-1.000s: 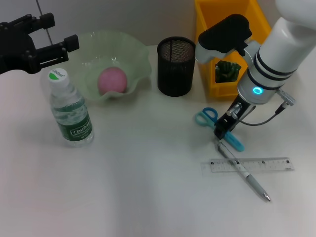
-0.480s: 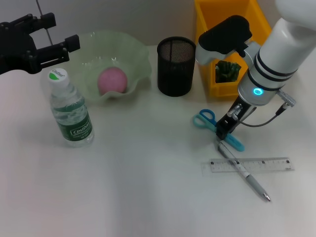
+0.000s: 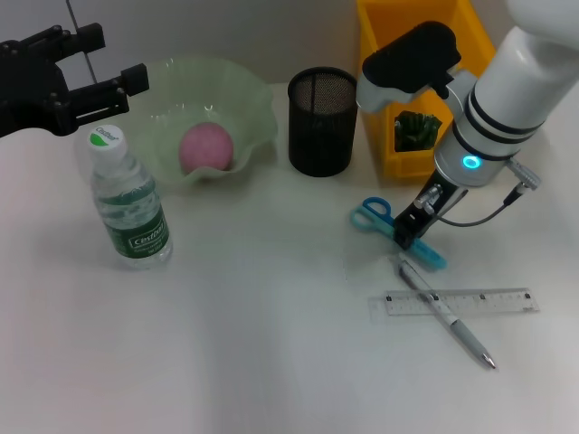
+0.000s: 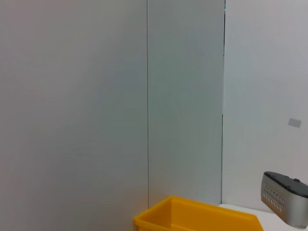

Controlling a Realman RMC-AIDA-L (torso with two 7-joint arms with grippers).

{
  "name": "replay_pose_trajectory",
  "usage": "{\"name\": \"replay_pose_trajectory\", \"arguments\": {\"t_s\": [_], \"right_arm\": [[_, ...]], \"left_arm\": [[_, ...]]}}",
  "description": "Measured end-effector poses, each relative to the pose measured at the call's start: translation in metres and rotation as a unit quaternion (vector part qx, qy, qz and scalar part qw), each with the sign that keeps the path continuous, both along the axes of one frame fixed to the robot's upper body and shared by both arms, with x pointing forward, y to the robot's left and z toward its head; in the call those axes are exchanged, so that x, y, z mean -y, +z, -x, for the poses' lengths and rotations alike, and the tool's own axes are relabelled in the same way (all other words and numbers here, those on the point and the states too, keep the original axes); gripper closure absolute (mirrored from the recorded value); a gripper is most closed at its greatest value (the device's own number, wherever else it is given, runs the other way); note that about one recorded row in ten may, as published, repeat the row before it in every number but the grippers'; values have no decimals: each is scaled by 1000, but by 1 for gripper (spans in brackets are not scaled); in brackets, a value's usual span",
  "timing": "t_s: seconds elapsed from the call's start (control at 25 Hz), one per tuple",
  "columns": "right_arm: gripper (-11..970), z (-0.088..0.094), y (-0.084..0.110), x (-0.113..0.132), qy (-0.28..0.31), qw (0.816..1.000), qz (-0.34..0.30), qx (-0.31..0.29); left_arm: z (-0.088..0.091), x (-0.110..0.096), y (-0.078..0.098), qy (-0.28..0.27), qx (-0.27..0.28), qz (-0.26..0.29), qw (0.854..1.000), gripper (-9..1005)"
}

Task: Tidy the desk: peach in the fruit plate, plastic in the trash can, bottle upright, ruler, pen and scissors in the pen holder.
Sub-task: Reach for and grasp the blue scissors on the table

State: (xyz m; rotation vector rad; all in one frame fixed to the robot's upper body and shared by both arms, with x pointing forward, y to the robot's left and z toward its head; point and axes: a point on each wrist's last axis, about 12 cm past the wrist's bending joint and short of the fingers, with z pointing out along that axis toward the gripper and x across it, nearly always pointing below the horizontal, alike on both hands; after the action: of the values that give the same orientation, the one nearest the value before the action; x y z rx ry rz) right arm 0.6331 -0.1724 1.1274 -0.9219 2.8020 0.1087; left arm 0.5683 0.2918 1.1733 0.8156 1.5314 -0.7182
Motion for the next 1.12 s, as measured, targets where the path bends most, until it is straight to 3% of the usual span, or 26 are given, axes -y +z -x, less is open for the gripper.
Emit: {"name": "replay_pose_trajectory", "arguments": {"t_s": [0.52, 0.72, 0.92, 1.12], "right_arm": [[781, -1, 17, -21, 60, 997, -28, 33], [808, -1, 18, -22, 59, 997, -29, 34], [773, -1, 13, -16, 37, 999, -25, 27], [536, -1, 8, -15, 30, 999, -23, 28]], "left_arm": [[-1, 1, 1, -1, 2, 1, 1000, 191], [-1, 0, 1, -1, 2, 1, 1000, 191], [0, 0, 1, -1, 1, 2, 1000, 191], [1, 1, 0, -3, 1, 4, 1000, 190]]}}
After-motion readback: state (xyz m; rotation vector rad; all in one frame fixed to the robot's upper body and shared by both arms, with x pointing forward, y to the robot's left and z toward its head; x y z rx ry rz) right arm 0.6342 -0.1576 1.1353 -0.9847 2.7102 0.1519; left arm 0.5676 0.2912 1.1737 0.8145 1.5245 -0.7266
